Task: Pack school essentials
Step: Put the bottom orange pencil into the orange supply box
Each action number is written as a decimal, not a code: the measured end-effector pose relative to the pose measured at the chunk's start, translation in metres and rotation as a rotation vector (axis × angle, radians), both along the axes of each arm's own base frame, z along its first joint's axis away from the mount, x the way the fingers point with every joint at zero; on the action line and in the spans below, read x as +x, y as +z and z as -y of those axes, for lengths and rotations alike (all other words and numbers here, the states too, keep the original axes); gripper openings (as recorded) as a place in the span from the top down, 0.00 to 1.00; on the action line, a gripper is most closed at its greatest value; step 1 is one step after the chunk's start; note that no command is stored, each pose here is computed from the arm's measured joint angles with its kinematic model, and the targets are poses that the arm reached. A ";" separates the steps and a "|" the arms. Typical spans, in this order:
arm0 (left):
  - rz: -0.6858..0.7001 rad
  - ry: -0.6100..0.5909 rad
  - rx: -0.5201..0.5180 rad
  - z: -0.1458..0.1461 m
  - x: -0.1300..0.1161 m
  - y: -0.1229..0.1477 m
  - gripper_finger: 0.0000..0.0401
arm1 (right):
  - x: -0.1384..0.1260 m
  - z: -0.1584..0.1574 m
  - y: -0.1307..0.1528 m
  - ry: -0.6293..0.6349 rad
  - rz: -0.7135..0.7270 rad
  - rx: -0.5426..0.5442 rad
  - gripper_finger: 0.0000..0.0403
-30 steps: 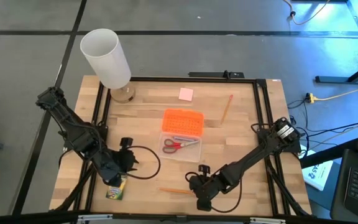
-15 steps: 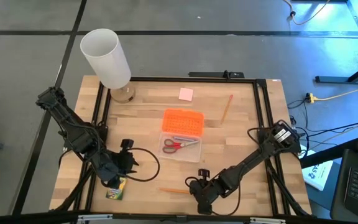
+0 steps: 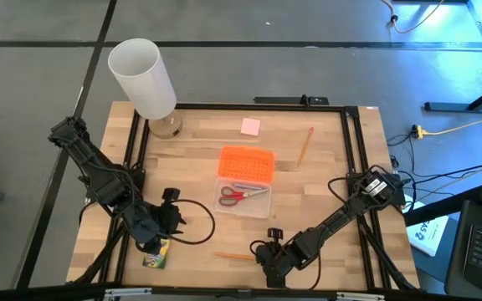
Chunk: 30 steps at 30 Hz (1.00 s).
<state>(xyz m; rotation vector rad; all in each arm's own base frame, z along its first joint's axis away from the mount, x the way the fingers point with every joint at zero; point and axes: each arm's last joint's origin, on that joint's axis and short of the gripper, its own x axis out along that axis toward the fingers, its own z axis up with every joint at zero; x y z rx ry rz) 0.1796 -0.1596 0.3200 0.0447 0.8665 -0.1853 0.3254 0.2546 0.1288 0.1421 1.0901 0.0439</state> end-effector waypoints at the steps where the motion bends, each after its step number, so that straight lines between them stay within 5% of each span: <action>1: 0.001 0.001 0.000 0.000 0.000 0.000 0.73 | 0.000 0.000 -0.001 0.000 -0.002 -0.002 0.70; 30: 0.018 0.004 -0.014 0.001 0.001 0.001 0.73 | -0.002 0.002 -0.009 -0.080 -0.043 -0.014 0.70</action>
